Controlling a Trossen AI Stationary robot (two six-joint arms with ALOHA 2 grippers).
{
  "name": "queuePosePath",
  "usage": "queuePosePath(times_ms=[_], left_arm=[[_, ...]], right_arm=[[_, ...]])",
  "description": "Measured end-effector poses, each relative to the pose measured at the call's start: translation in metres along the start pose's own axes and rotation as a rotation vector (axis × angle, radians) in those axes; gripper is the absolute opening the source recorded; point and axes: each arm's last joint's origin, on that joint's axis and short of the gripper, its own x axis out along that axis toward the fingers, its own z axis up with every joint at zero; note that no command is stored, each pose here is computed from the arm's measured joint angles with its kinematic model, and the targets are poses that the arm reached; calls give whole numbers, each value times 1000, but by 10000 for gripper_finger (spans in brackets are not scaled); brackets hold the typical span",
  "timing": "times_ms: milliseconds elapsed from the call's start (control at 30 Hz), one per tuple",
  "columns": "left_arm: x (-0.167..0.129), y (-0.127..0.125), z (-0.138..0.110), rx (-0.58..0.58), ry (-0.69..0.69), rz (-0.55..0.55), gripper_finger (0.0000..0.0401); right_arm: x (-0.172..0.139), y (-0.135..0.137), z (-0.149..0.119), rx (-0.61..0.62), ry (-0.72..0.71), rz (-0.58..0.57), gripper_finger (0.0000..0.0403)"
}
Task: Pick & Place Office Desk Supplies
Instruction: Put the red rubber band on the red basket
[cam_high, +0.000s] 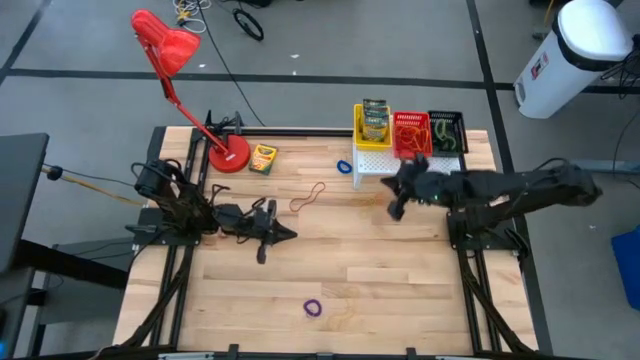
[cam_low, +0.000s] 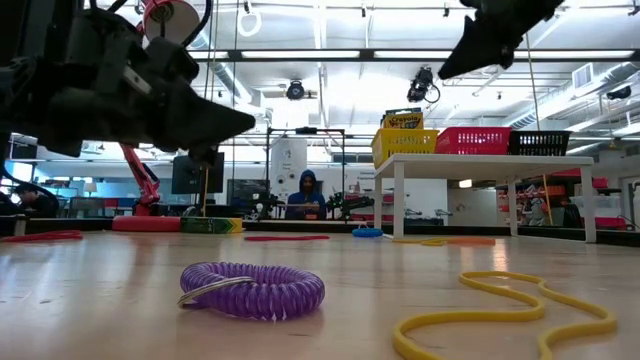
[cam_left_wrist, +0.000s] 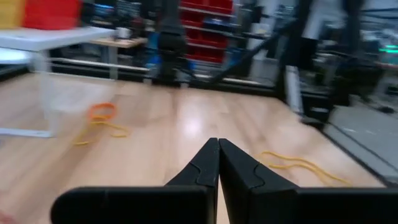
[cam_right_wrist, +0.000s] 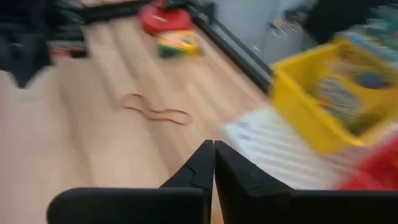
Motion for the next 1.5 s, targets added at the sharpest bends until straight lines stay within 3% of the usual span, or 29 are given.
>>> queuePosePath(times_ms=[100,300,467,667,833,1000,1100,1233,1333,1500], left_arm=[[-4,-1,7,-1,-32,-10,11],[-22,3,25,2,-89,115,9],[-31,6,35,1,-14,174,9],[-32,13,51,-9,125,276,20],[-31,16,61,0,454,370,45],[-38,17,71,-110,798,578,78],[-45,16,73,-226,935,698,95],[-59,15,61,-502,1175,780,104],[-69,12,48,-565,1294,825,105],[-77,15,28,-566,1337,914,105]], right_arm=[[8,17,-15,-23,-84,81,24],[21,38,-51,-58,-285,177,13],[27,40,-76,-5,-392,237,9],[32,37,-100,0,-395,261,13],[33,36,-110,2,-405,269,11],[33,35,-110,-2,-419,269,11],[32,35,-109,-29,-439,264,11],[32,35,-109,-57,-442,257,11],[32,35,-109,-71,-443,254,11],[33,35,-109,-103,-447,245,11]])
